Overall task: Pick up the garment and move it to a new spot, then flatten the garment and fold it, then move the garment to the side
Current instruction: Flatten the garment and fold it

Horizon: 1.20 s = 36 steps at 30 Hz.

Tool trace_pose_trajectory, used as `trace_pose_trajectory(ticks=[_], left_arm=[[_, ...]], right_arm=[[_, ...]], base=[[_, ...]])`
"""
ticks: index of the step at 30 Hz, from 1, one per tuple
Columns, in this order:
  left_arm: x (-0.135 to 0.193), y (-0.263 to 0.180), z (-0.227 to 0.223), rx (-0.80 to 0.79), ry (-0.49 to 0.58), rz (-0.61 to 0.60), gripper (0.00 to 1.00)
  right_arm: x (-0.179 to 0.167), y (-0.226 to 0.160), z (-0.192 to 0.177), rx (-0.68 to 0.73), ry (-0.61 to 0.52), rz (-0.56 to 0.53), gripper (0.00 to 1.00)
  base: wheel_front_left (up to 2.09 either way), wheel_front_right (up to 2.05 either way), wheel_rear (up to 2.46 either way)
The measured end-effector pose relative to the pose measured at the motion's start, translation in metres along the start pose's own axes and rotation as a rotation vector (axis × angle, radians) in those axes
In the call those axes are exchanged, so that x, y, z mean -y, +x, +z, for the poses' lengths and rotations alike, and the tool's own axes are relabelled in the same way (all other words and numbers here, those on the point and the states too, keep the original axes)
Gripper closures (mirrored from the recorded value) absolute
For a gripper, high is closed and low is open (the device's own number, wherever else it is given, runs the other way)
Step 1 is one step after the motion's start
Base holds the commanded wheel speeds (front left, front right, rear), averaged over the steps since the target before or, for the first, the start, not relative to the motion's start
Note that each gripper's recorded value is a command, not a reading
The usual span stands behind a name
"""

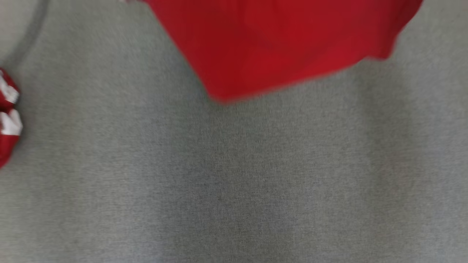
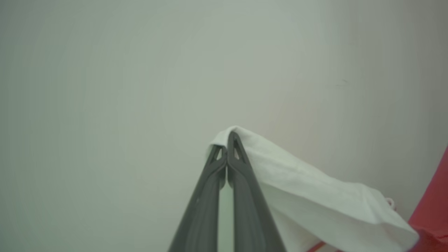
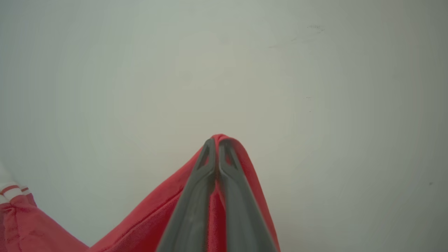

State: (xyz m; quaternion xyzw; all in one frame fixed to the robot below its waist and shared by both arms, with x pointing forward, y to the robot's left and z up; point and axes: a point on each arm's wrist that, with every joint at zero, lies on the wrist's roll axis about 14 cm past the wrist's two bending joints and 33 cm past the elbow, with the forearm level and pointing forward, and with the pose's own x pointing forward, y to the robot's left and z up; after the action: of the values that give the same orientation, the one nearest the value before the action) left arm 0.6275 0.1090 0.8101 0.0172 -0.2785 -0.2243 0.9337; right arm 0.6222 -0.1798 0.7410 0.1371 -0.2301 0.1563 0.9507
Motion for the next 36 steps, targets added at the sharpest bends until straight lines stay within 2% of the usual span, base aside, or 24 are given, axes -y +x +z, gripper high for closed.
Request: trace_pose_trajectory(ticks=[4, 9, 16, 22, 29, 34, 36], left_arm=[[-0.017, 0.033, -0.001, 0.017, 0.034, 0.026, 1.0], [-0.022, 0.059, -0.006, 0.034, 0.044, 0.033, 1.0], [-0.024, 0.077, -0.041, 0.015, 0.03, 0.04, 1.0], [-0.01, 0.082, -0.08, -0.027, 0.018, 0.007, 1.0], [-0.01, 0.077, -0.116, -0.054, -0.018, 0.01, 1.0], [-0.002, 0.061, -0.135, -0.047, -0.066, 0.002, 1.0], [0.001, 0.045, -0.141, -0.047, -0.089, -0.005, 1.0]], right_arm=[[0.011, 0.037, 0.013, 0.041, -0.045, 0.004, 1.0], [0.029, 0.059, 0.016, 0.043, -0.126, -0.011, 1.0], [0.06, 0.077, -0.008, -0.003, -0.201, -0.063, 1.0], [0.08, 0.076, -0.04, -0.057, -0.224, -0.094, 1.0], [0.095, 0.065, -0.078, -0.112, -0.199, -0.115, 1.0], [0.091, 0.044, -0.103, -0.149, -0.168, -0.099, 1.0], [0.082, 0.025, -0.114, -0.179, -0.178, -0.057, 1.0]], base=[[0.0, 0.0, 0.0], [0.0, 0.0, 0.0], [0.0, 0.0, 0.0], [0.0, 0.0, 0.0], [0.0, 0.0, 0.0], [0.0, 0.0, 0.0], [0.0, 0.0, 0.0]])
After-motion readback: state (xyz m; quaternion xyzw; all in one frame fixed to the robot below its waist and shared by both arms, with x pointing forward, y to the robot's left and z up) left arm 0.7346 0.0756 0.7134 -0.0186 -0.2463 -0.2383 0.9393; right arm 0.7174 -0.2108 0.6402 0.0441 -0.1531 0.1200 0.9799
